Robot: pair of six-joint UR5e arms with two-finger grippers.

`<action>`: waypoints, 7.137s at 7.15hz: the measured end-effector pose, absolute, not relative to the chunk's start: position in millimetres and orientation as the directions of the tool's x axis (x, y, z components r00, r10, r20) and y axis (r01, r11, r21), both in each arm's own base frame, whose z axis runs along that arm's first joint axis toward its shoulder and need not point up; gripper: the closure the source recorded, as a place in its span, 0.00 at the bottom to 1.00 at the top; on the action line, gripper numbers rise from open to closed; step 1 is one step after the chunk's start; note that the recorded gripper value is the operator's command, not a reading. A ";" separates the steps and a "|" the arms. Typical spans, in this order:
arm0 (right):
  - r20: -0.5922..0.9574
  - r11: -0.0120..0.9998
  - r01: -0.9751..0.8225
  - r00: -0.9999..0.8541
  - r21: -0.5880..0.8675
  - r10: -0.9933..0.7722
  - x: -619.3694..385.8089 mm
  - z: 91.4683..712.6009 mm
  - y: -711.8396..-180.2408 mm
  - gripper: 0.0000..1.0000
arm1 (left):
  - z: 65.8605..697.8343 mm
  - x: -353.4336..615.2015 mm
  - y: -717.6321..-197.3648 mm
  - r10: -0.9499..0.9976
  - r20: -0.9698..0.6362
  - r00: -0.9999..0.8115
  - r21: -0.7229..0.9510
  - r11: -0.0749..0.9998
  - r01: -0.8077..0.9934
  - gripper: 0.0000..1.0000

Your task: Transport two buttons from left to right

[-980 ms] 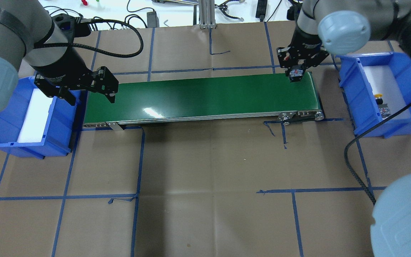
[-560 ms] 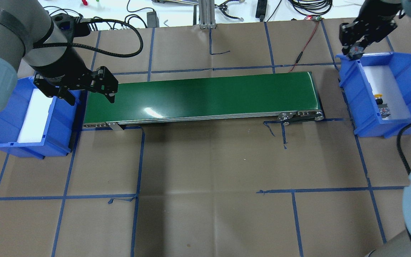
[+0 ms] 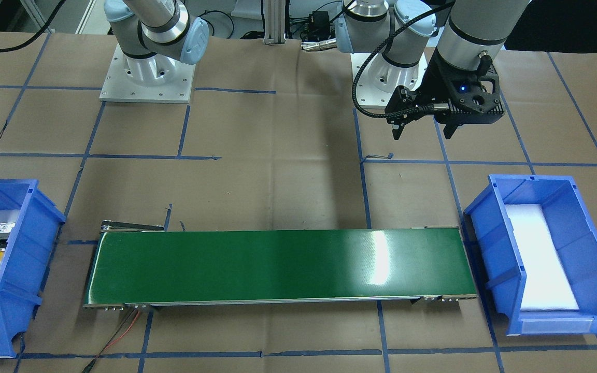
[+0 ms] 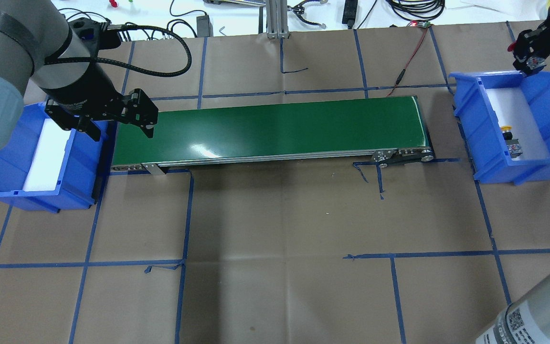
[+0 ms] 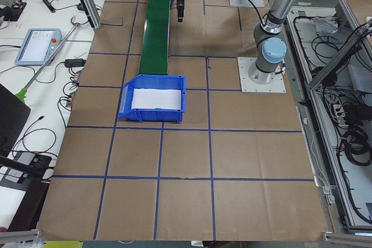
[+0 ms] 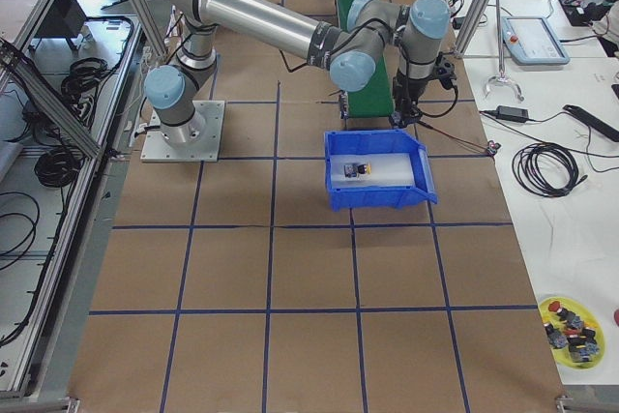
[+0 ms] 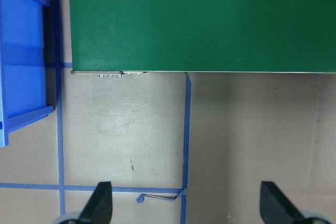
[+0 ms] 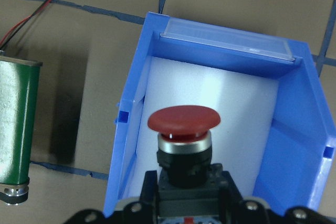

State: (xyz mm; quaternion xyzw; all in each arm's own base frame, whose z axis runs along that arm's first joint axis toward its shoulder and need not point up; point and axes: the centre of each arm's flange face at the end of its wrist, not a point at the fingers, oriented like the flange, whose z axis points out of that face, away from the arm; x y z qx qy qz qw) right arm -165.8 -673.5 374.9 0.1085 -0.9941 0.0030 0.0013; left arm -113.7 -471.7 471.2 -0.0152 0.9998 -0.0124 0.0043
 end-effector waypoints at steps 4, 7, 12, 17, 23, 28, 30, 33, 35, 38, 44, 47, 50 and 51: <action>-0.002 0.977 -0.213 -0.977 0.011 -0.213 -182.7 296.4 -700.4 0.95 | 471.4 -113.6 -471.7 -0.030 -0.008 -1.000 -0.025 0.999 -0.030 0.00; -0.020 0.983 -0.178 -0.984 0.039 -0.177 -185.4 270.0 -702.1 0.95 | 472.0 -113.7 -471.8 -0.030 -0.008 -1.000 -0.026 0.999 -0.030 0.00; -0.023 0.992 -0.119 -0.993 0.049 -0.118 -197.6 235.4 -688.1 0.94 | 471.3 -113.6 -471.7 -0.030 -0.008 -1.000 -0.025 0.999 -0.030 0.00; 0.004 0.993 -0.104 -0.995 0.055 -0.104 -205.2 227.4 -680.5 0.01 | 470.8 -113.7 -471.4 -0.030 -0.008 -1.000 -0.023 0.999 -0.030 0.00; 0.071 0.991 -0.124 -0.990 -0.047 -0.121 -189.7 315.5 -680.8 0.00 | 469.5 -113.7 -471.0 -0.030 -0.008 -1.000 -0.019 0.999 -0.029 0.00; 0.122 0.963 -0.211 -0.974 -0.169 -0.192 -55.0 471.5 -635.6 0.00 | 469.2 -113.7 -470.7 -0.029 -0.008 -1.000 -0.016 0.999 -0.029 0.00; 0.060 0.988 -0.076 -0.996 -0.134 -0.068 31.4 509.3 -592.8 0.00 | 469.1 -113.7 -470.7 -0.029 -0.008 -1.000 -0.016 0.999 -0.029 0.00; 0.031 0.996 0.039 -0.999 -0.081 0.042 135.9 531.3 -534.8 0.00 | 469.1 -113.7 -470.7 -0.029 -0.008 -1.000 -0.016 0.999 -0.029 0.00; 0.025 0.997 0.054 -0.998 -0.061 0.055 154.0 520.0 -506.5 0.00 | 469.1 -113.7 -470.7 -0.029 -0.008 -1.000 -0.016 0.999 -0.029 0.00; 0.017 0.991 0.055 -0.998 -0.124 0.058 155.0 530.1 -469.7 0.00 | 469.2 -113.7 -470.8 -0.029 -0.008 -1.000 -0.016 0.999 -0.029 0.00; 0.003 0.983 0.055 -0.998 -0.177 0.057 155.5 535.2 -470.3 0.00 | 469.2 -113.7 -470.8 -0.029 -0.008 -1.000 -0.017 0.999 -0.029 0.00; 0.002 0.981 0.057 -0.998 -0.183 0.058 155.3 537.9 -468.4 0.00 | 469.2 -113.7 -470.7 -0.029 -0.008 -1.000 -0.016 0.999 -0.029 0.00; 0.002 0.982 0.057 -0.998 -0.179 0.059 155.4 535.8 -470.3 0.00 | 469.2 -113.6 -470.7 -0.029 -0.009 -1.000 -0.016 0.999 -0.029 0.00; 0.002 0.982 0.057 -0.998 -0.178 0.059 155.4 535.0 -470.9 0.00 | 469.1 -113.6 -470.7 -0.029 -0.010 -1.000 -0.016 0.999 -0.029 0.00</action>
